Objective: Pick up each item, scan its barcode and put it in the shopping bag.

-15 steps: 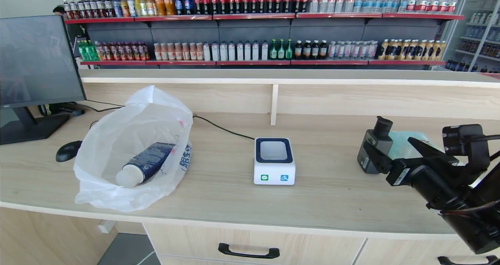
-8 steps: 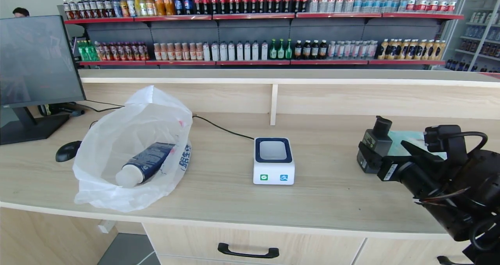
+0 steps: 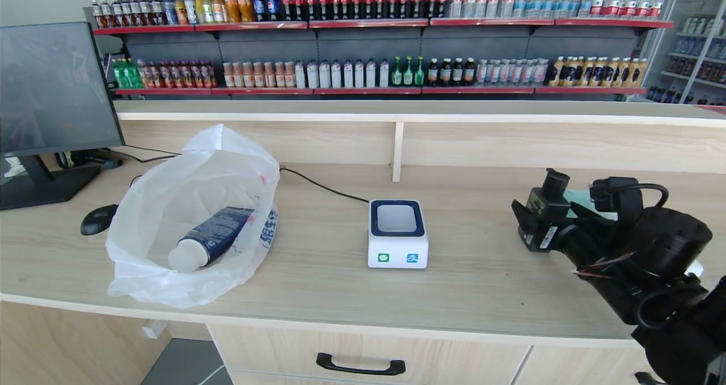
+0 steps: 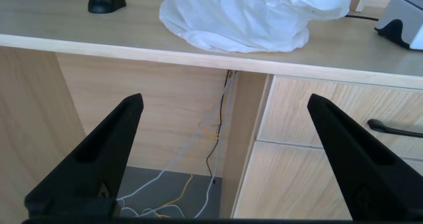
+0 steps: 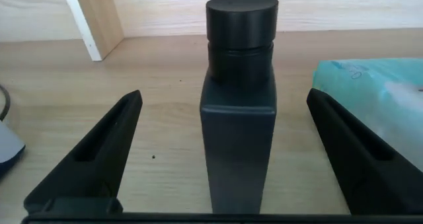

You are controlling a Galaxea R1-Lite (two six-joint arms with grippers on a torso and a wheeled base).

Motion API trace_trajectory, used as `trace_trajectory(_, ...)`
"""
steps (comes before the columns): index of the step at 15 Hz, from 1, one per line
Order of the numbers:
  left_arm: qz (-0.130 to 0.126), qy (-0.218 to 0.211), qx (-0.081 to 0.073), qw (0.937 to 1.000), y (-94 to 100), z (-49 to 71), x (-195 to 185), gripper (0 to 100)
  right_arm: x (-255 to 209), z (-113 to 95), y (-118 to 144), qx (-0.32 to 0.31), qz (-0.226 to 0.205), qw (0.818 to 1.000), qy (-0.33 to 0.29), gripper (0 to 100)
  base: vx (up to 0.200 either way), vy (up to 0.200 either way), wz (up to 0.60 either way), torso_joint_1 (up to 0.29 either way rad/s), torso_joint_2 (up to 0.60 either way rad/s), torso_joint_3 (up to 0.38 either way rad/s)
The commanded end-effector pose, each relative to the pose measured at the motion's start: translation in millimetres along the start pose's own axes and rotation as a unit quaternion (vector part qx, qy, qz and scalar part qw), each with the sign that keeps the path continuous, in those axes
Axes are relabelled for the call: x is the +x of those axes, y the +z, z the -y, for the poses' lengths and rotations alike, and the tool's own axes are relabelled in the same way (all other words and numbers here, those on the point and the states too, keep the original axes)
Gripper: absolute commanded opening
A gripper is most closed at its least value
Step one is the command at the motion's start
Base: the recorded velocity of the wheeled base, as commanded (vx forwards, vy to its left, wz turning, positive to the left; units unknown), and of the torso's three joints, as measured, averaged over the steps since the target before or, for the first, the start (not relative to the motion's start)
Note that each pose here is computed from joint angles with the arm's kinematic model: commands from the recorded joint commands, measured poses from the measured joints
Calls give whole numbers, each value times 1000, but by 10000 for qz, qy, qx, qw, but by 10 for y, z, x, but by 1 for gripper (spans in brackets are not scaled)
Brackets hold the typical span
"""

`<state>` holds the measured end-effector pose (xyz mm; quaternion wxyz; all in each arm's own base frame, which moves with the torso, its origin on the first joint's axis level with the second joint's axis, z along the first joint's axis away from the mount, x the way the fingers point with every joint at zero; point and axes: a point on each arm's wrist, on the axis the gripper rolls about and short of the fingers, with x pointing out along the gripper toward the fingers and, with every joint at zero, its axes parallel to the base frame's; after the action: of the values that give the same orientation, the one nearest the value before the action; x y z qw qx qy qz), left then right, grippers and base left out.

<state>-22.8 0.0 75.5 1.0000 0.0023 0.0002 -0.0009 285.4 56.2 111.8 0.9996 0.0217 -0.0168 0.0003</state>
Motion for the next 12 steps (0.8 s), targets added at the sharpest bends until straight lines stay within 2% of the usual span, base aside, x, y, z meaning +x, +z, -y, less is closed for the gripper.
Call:
trace_trajectory(1, 2, 1, 0, 10000, 0, 0, 0, 100, 159, -14, -119, 1, -77, 10000, -26, 100, 0, 0, 0, 0, 0, 0)
trace_trajectory(7, 2, 1, 0, 10000, 0, 0, 0, 100, 322, 80, -176, 56, -38, 9997, -216, 100, 0, 0, 0, 0, 0, 0)
trace_trajectory(12, 2, 1, 0, 10000, 0, 0, 0, 100, 341, 79, -226, 50, -105, 9997, -220, 100, 0, 0, 0, 0, 0, 0)
